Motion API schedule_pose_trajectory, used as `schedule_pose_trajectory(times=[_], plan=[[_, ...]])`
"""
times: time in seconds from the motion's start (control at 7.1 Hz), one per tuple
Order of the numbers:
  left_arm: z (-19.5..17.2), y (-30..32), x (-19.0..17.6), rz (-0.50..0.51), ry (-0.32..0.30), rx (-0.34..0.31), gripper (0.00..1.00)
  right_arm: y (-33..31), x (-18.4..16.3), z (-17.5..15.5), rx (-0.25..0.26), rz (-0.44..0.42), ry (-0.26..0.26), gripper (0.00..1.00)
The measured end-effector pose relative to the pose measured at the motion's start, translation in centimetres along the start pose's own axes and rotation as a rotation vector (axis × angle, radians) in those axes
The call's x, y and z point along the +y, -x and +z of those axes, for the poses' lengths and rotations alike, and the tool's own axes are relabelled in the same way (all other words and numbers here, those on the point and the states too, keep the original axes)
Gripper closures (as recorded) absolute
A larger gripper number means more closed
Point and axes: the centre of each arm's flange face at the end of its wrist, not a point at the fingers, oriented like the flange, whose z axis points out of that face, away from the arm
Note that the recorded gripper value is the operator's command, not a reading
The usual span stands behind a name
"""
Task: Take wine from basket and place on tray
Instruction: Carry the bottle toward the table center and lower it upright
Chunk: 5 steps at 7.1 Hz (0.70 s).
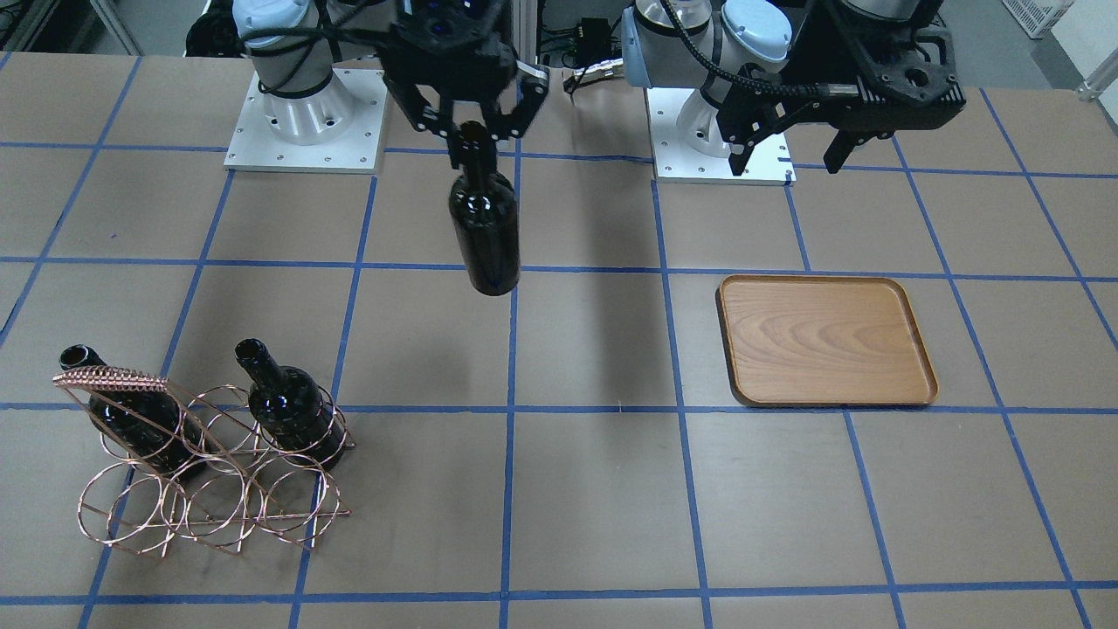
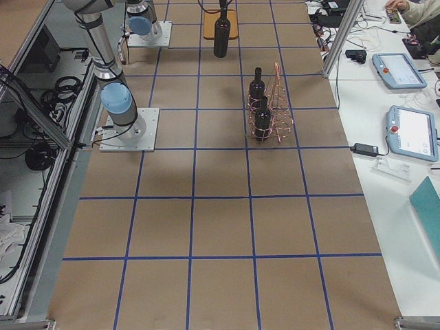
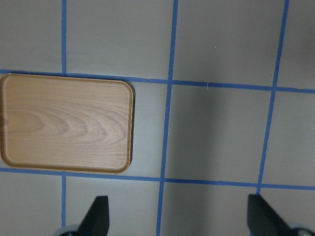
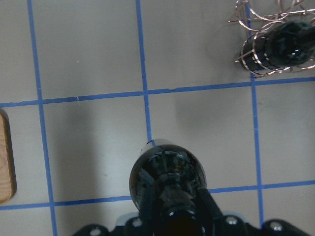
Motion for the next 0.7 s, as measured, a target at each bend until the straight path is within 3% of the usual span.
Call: schedule_pose_trajectory(times=[0.28,0.7], plan=[[0.0,0.0,0.0,0.0,0.0,0.0,0.0,4.3,-0.8,5.1,-0.002,0.014,-0.002,0.87],[0.0,0.0,0.0,0.0,0.001,0.0,0.0,5.7,-1.5,10.3,0.038,0.004,0.018,0.83]])
